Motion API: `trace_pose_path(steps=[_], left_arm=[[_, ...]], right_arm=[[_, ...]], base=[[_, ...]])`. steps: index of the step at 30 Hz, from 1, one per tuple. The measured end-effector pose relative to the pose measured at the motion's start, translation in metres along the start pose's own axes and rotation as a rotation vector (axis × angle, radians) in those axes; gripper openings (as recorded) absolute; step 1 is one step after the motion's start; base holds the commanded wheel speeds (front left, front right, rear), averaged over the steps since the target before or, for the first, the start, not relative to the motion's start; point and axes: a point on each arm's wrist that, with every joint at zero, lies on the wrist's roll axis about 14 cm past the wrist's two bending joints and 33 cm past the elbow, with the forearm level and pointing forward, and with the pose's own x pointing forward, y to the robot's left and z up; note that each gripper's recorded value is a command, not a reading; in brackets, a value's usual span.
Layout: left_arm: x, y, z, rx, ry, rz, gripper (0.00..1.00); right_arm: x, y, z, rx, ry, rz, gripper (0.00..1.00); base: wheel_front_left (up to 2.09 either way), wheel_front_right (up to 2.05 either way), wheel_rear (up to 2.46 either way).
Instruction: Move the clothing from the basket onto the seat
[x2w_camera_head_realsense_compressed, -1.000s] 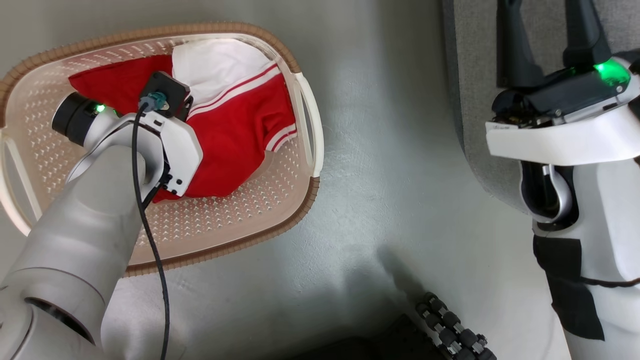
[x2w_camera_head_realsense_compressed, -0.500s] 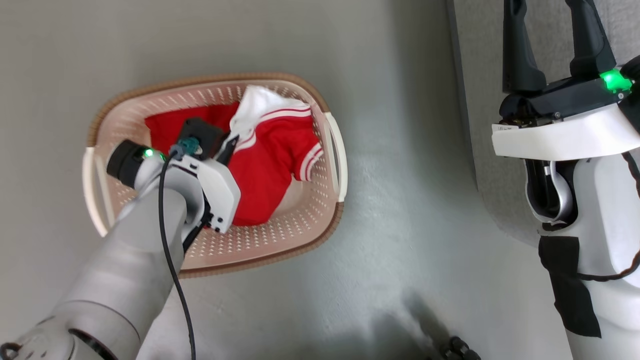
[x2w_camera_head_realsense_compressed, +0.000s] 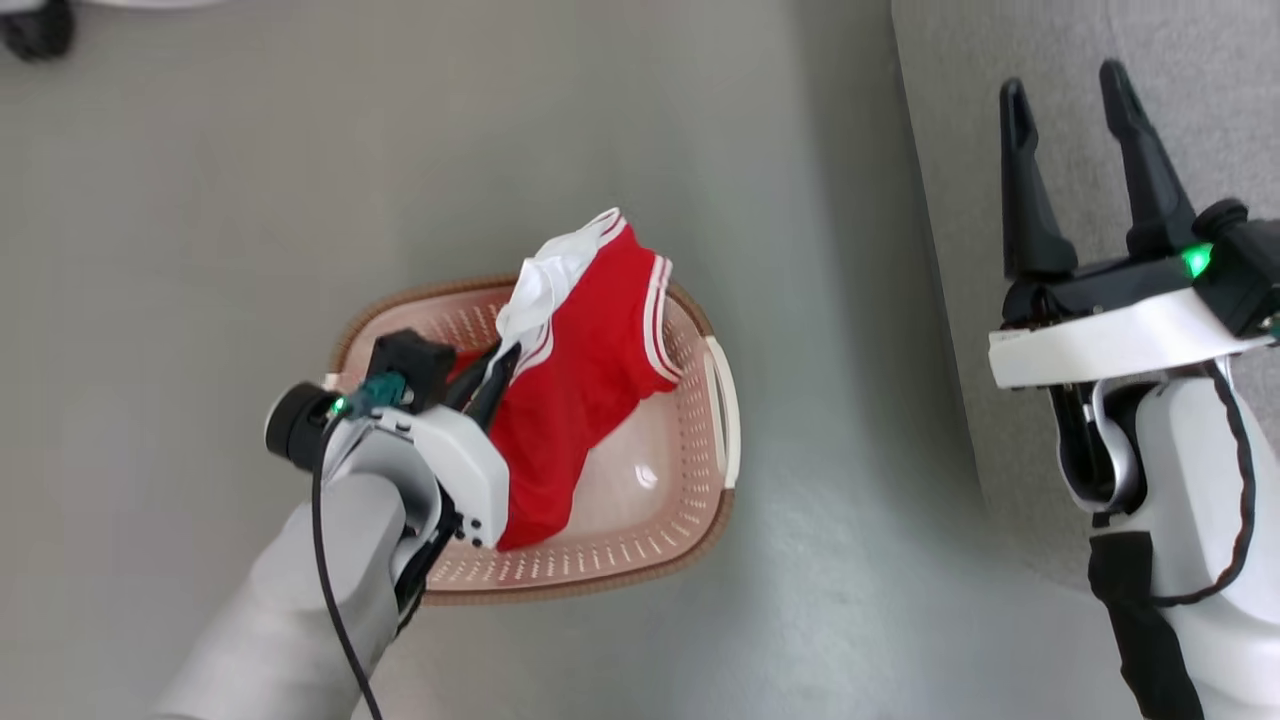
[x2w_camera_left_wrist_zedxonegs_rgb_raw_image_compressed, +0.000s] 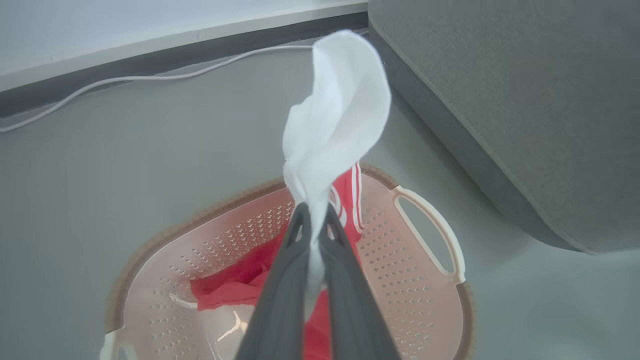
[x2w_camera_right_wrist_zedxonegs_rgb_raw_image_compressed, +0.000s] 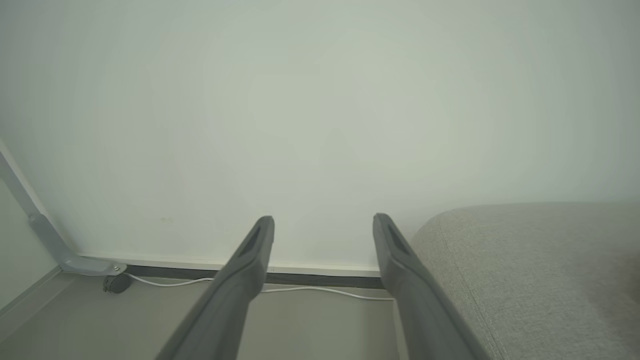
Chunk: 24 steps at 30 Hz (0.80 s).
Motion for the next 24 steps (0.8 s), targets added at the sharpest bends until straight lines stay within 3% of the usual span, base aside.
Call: trace_pose_path(steps=[12,24], left_arm=[[-0.078,0.007,0.055,-0.057,-0.251,0.151,0.00],[-0.140,0.008,0.107,-0.032,-0.489,0.235,0.00]], right_arm=[[-0.035,0.023,0.023,0.018,0.000,0.034,1.00],[-0.066,0.044,0.025,0.050,0.031,0.059,1.00]], base=[[0.00,0.00,0.00],[0.00,0.00,0.00]])
